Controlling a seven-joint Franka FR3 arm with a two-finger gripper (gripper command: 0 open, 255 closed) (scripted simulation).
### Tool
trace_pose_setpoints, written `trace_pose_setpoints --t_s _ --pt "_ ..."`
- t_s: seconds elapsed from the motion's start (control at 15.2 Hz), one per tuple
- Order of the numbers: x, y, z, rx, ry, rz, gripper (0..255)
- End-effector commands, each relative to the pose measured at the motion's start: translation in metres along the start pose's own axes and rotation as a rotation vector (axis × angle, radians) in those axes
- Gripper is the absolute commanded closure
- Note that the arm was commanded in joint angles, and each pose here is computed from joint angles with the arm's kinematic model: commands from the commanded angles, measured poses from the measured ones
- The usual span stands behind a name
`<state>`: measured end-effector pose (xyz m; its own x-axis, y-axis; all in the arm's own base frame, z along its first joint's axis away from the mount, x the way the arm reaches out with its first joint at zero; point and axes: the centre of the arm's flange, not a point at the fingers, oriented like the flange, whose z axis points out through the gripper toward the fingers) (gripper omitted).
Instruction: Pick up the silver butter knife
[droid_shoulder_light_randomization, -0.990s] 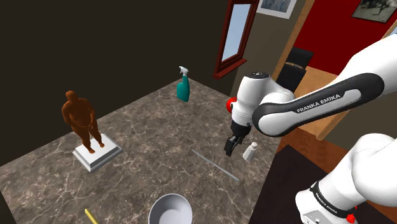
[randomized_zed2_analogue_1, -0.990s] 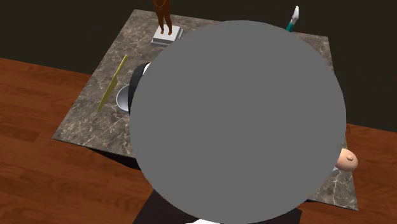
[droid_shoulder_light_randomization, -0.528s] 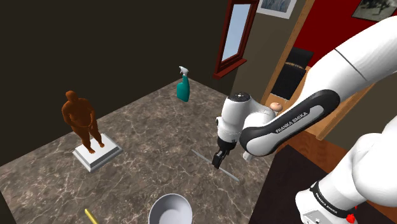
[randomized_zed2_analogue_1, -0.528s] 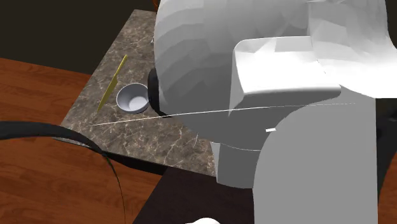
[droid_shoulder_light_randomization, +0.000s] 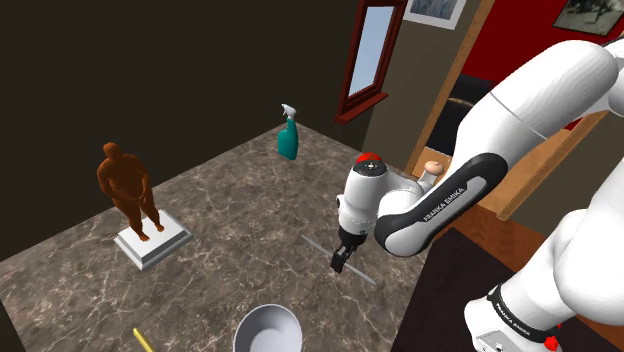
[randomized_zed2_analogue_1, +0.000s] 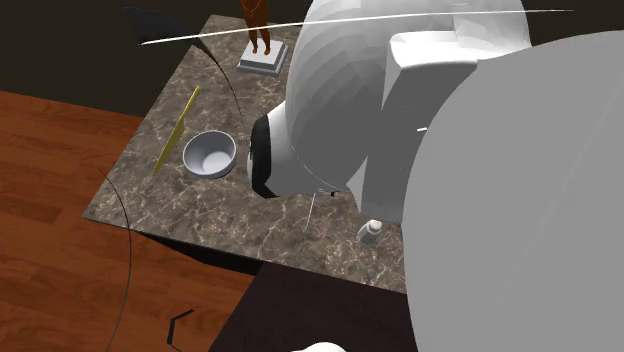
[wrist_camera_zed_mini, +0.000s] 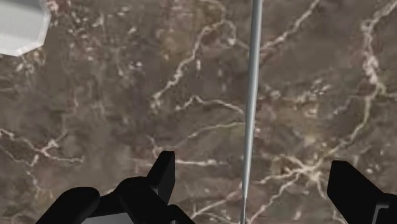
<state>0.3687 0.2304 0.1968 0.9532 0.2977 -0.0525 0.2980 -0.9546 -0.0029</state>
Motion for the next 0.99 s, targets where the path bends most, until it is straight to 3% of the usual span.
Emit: trace_pose_setpoints --t_s 0.0,0.59,0.92 --pt "0.000 -0.001 0.002 0.000 0.000 0.000 255" --pt "0.000 -0.001 0.002 0.000 0.000 0.000 255" --pt "-0.001 -0.001 -0.024 0.000 0.000 0.000 255"
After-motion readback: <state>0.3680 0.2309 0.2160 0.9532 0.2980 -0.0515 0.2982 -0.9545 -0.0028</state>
